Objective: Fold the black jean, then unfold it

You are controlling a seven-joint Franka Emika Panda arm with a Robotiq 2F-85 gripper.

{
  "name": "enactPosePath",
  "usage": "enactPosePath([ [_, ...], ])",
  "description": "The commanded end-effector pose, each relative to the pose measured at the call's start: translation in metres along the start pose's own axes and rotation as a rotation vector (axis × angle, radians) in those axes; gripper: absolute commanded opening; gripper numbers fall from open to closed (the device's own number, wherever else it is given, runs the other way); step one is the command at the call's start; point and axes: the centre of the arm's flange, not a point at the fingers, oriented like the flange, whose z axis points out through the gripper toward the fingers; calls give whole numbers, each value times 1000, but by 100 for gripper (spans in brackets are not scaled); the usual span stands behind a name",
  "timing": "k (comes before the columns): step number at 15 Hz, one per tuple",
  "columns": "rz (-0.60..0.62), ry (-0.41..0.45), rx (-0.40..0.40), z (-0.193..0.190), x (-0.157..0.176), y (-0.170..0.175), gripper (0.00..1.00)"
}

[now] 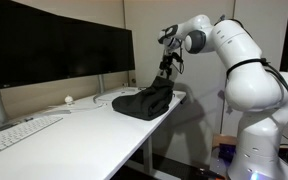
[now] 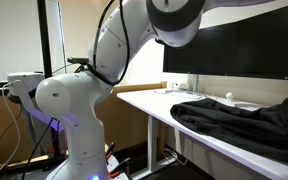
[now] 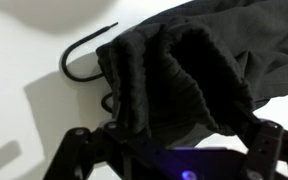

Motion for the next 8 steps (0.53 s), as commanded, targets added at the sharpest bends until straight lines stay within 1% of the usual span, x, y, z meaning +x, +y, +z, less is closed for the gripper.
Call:
enactPosePath([
  [1, 47, 13, 23, -7, 10, 11, 100],
  [8, 64, -10, 29, 7, 14, 15, 100],
])
